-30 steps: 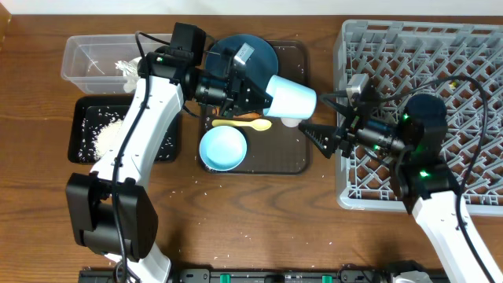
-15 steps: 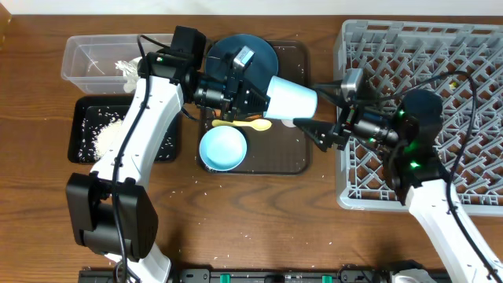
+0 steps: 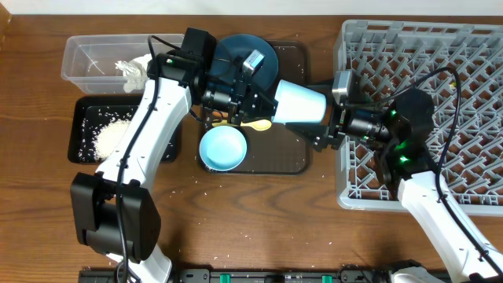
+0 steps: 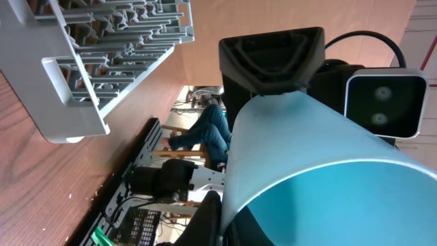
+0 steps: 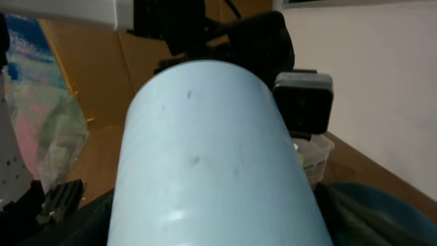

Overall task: Sort waste into correct bins and load items into the dishwasher rack
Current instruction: 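Hand the light-blue cup from the left gripper to the right gripper, then place the light-blue cup upside down in the dish rack with the right gripper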

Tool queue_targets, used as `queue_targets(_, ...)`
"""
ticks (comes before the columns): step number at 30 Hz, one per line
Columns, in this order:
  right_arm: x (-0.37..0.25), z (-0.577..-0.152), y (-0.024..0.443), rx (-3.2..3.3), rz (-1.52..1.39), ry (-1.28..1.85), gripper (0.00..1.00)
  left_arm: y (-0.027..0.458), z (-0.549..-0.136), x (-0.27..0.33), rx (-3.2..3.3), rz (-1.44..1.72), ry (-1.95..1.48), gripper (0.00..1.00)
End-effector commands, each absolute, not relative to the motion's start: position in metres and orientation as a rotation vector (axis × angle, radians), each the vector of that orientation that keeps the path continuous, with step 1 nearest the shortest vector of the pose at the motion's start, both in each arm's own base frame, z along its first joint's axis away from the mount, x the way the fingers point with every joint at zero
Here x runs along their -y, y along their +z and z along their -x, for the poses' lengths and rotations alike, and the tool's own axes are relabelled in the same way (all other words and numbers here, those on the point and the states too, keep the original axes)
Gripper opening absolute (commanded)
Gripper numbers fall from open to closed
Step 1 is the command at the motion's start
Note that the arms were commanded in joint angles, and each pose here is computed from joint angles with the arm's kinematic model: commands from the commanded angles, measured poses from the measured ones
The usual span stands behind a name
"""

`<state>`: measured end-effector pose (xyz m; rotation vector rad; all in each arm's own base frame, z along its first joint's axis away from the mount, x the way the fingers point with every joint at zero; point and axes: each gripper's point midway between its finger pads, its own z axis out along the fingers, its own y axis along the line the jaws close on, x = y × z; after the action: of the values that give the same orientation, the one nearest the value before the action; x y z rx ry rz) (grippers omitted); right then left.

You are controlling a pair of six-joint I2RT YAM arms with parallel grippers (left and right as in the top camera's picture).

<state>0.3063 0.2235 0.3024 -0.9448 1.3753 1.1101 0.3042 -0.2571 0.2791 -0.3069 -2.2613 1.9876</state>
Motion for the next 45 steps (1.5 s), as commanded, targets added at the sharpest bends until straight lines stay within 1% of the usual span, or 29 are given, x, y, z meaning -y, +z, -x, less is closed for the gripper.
queue_targets(1,-0.22,-0.306,0.313,-1.357,0.941,1.128,0.82,0.283,-0.303,0.26,2.244,0.34,2.009,0.06)
queue_targets(3,-0.22,-0.302,0.315,-1.338,0.962,1.138,0.81,0.283,-0.303,0.26,2.244,0.34,2.009,0.06)
queue_targets(5,-0.221,-0.3,0.315,-1.336,0.97,1.149,0.77,0.283,-0.303,0.26,2.244,0.34,2.009,0.06)
queue_targets(8,-0.221,-0.299,0.314,-1.335,0.976,1.154,0.64,0.282,-0.303,0.26,2.253,0.34,2.002,0.07)
queue_targets(11,-0.22,-0.299,0.315,-1.335,0.975,1.153,0.55,0.281,-0.304,0.259,2.262,0.338,1.996,0.13)
queue_targets(13,-0.218,-0.301,0.315,-1.345,0.962,1.157,0.52,0.281,-0.304,0.259,2.262,0.338,1.996,0.17)
queue_targets(15,-0.214,-0.304,0.315,-1.364,0.939,1.165,0.49,0.281,-0.304,0.259,2.263,0.34,1.996,0.24)
queue_targets(19,-0.195,-0.316,0.315,-1.439,0.831,1.191,0.42,0.281,-0.307,0.256,2.272,0.336,2.005,0.27)
queue_targets(21,-0.178,-0.326,0.314,-1.492,0.741,1.205,0.36,0.278,-0.313,0.251,2.303,0.321,2.001,0.28)
queue_targets(26,-0.13,-0.346,0.314,-1.589,0.525,1.227,0.37,0.261,-0.338,0.23,2.492,0.284,1.939,0.32)
queue_targets(32,-0.087,-0.358,0.295,-1.705,0.317,1.234,0.35,0.217,-0.37,0.196,2.861,0.171,1.606,0.32)
queue_targets(35,-0.079,-0.362,0.269,-1.801,0.226,1.204,0.34,0.192,-0.382,0.176,3.044,0.116,1.345,0.32)
queue_targets(38,-0.07,-0.369,0.237,-1.92,0.117,1.105,0.34,0.176,-0.39,0.158,3.166,0.072,1.133,0.32)
queue_targets(43,-0.059,-0.365,0.192,-2.145,-0.003,0.877,0.33,0.163,-0.394,0.139,3.248,0.026,0.927,0.33)
queue_targets(45,-0.052,-0.361,0.184,-2.232,-0.034,0.749,0.33,0.159,-0.394,0.131,3.27,0.008,0.847,0.33)
